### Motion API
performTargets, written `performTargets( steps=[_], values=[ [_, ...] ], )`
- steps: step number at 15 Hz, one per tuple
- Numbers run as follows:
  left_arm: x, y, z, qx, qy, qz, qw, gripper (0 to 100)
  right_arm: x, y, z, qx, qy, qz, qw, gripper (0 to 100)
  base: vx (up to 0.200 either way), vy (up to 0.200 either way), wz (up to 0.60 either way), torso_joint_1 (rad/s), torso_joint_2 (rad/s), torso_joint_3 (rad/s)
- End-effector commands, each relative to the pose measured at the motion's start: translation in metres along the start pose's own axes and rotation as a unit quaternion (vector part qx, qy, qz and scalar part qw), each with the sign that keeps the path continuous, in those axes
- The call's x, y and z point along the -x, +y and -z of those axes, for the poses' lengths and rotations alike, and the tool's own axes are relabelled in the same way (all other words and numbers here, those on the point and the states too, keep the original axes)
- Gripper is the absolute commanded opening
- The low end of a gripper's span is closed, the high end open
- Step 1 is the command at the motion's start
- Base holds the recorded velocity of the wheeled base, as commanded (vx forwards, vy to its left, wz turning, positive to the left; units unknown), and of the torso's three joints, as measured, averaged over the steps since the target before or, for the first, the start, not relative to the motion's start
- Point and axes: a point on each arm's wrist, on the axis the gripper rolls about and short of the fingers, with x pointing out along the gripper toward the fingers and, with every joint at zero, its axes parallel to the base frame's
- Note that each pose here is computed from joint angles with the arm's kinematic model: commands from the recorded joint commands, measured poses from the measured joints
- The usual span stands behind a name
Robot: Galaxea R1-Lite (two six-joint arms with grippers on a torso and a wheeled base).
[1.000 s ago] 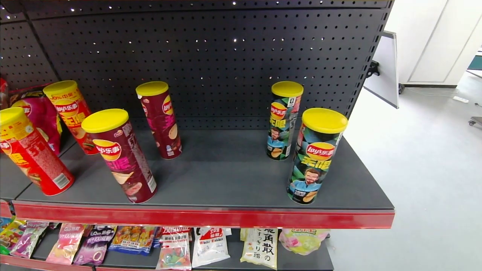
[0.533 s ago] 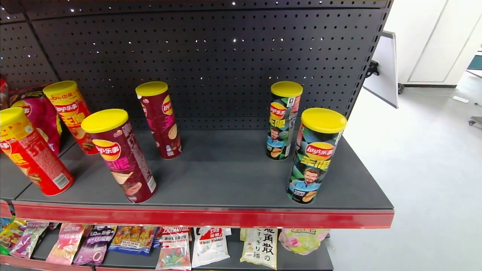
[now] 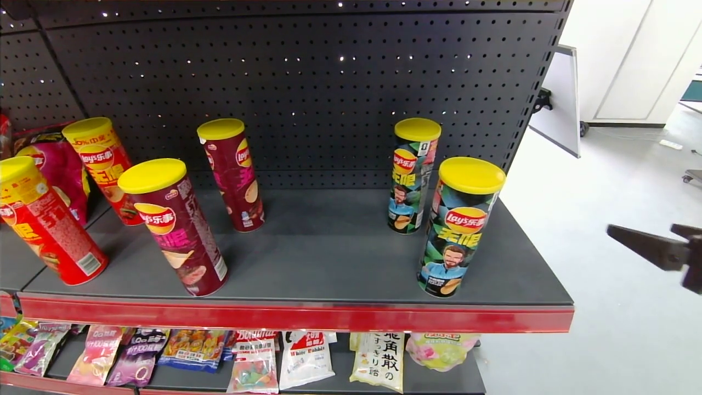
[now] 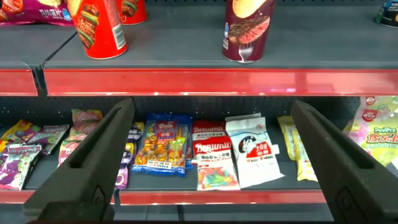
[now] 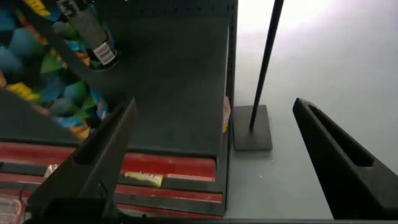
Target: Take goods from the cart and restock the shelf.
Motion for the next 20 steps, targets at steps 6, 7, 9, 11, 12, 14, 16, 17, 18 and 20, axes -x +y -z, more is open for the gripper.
performTargets(
  steps=[6, 7, 9, 11, 12, 14, 16, 17, 18, 20],
  values=[
    [0.000, 0.000, 0.000, 0.000, 0.001, 0.000, 1.0000, 100, -0.096, 0.024, 0.035, 0.065, 0.074, 0.005, 0.995, 100, 0.000, 0.000, 0.00, 0.000, 0.00, 0.000],
    [0.000, 0.000, 0.000, 0.000, 0.001, 0.000, 1.0000, 100, -0.098, 0.025, 0.036, 0.067, 0.077, 0.006, 0.995, 100, 0.000, 0.000, 0.00, 0.000, 0.00, 0.000],
    [0.000, 0.000, 0.000, 0.000, 0.001, 0.000, 1.0000, 100, -0.098, 0.033, 0.037, 0.075, 0.079, -0.011, 0.994, 100, 0.000, 0.000, 0.00, 0.000, 0.00, 0.000],
    [0.000, 0.000, 0.000, 0.000, 0.001, 0.000, 1.0000, 100, -0.097, 0.040, 0.040, 0.082, 0.084, -0.025, 0.993, 100, 0.000, 0.000, 0.00, 0.000, 0.00, 0.000],
    [0.000, 0.000, 0.000, 0.000, 0.001, 0.000, 1.0000, 100, -0.101, 0.042, 0.046, 0.094, 0.095, -0.030, 0.991, 100, 0.000, 0.000, 0.00, 0.000, 0.00, 0.000],
    [0.000, 0.000, 0.000, 0.000, 0.001, 0.000, 1.0000, 100, -0.104, 0.048, 0.048, 0.104, 0.100, -0.040, 0.989, 100, 0.000, 0.000, 0.00, 0.000, 0.00, 0.000],
    [0.000, 0.000, 0.000, 0.000, 0.001, 0.000, 1.0000, 100, -0.105, 0.053, 0.050, 0.109, 0.105, -0.051, 0.987, 100, 0.000, 0.000, 0.00, 0.000, 0.00, 0.000],
    [0.000, 0.000, 0.000, 0.000, 0.001, 0.000, 1.0000, 100, -0.105, 0.054, 0.051, 0.110, 0.106, -0.052, 0.987, 100, 0.000, 0.000, 0.00, 0.000, 0.00, 0.000],
    [0.000, 0.000, 0.000, 0.000, 0.001, 0.000, 1.0000, 100, -0.107, 0.058, 0.051, 0.112, 0.107, -0.058, 0.986, 100, 0.000, 0.000, 0.00, 0.000, 0.00, 0.000],
    [0.000, 0.000, 0.000, 0.000, 0.001, 0.000, 1.0000, 100, -0.107, 0.062, 0.052, 0.116, 0.108, -0.066, 0.985, 100, 0.000, 0.000, 0.00, 0.000, 0.00, 0.000]
  ],
)
